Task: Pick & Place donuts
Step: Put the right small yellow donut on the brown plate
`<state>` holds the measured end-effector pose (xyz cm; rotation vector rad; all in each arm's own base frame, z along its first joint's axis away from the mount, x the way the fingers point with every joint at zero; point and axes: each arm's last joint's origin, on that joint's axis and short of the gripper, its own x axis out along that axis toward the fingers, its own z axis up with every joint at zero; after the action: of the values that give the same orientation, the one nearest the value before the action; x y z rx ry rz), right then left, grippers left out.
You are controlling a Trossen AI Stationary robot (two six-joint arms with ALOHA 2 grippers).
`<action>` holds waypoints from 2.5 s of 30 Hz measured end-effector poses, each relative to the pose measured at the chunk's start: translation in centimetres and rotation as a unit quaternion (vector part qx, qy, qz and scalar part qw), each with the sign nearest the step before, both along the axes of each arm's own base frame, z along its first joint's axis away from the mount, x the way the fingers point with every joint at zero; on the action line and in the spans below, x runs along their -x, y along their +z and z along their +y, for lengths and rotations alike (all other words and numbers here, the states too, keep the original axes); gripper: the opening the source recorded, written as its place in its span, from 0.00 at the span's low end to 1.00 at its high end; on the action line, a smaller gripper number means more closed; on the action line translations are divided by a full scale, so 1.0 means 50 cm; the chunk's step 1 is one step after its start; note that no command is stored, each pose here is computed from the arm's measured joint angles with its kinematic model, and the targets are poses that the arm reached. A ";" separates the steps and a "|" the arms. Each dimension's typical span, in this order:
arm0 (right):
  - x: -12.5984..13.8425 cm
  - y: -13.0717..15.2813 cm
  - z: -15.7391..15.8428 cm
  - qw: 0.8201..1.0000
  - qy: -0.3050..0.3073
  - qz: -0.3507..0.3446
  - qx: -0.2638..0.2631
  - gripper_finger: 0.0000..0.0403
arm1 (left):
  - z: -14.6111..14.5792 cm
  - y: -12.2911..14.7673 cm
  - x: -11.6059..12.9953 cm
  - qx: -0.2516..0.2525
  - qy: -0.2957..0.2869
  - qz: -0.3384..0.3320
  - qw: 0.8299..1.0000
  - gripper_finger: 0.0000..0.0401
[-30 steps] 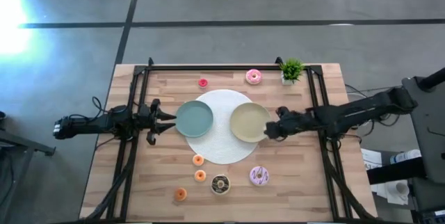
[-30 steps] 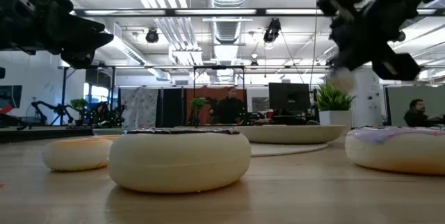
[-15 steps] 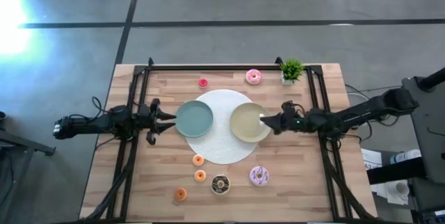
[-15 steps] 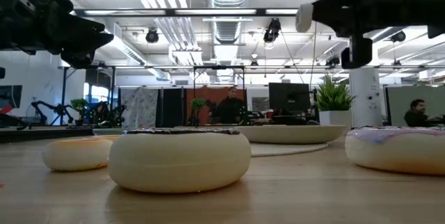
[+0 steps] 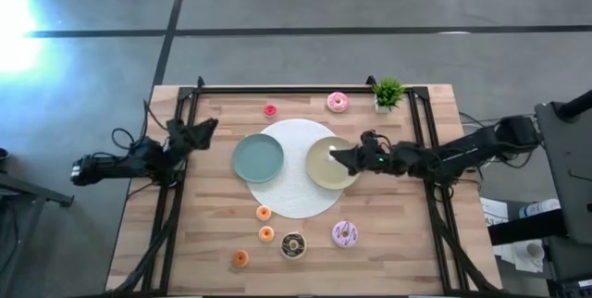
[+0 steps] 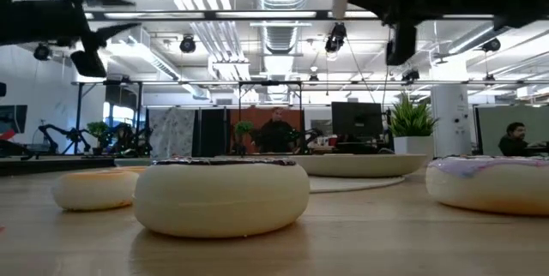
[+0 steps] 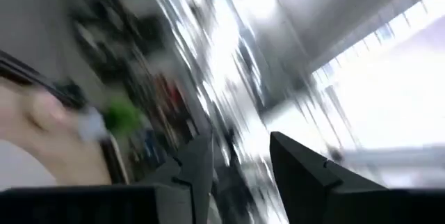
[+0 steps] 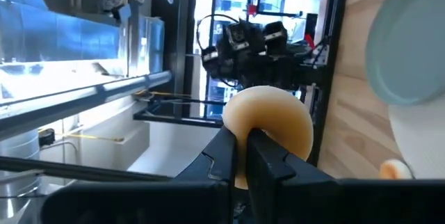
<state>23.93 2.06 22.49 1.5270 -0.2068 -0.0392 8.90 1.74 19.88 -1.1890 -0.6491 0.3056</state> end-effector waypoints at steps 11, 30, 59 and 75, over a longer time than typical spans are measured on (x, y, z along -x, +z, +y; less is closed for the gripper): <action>-0.106 0.061 -0.045 0.999 0.013 -0.031 0.030 0.03 | -0.012 0.092 -0.073 -0.174 -0.058 0.117 0.976 0.29; -0.117 0.152 -0.059 0.974 0.081 -0.133 0.163 0.03 | 0.095 0.193 -0.370 -0.140 -0.329 0.008 0.934 0.29; -0.101 0.173 -0.058 0.965 0.076 -0.154 0.196 0.03 | 0.107 0.252 -0.457 -0.219 -0.377 -0.025 0.900 0.29; -0.100 0.170 -0.058 0.966 0.076 -0.151 0.197 0.03 | 0.081 0.249 -0.470 -0.229 -0.390 -0.026 0.891 0.29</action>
<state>28.94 -0.86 30.99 1.1399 -0.3202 0.3416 32.39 5.80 32.31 -0.9095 -0.2210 -0.5400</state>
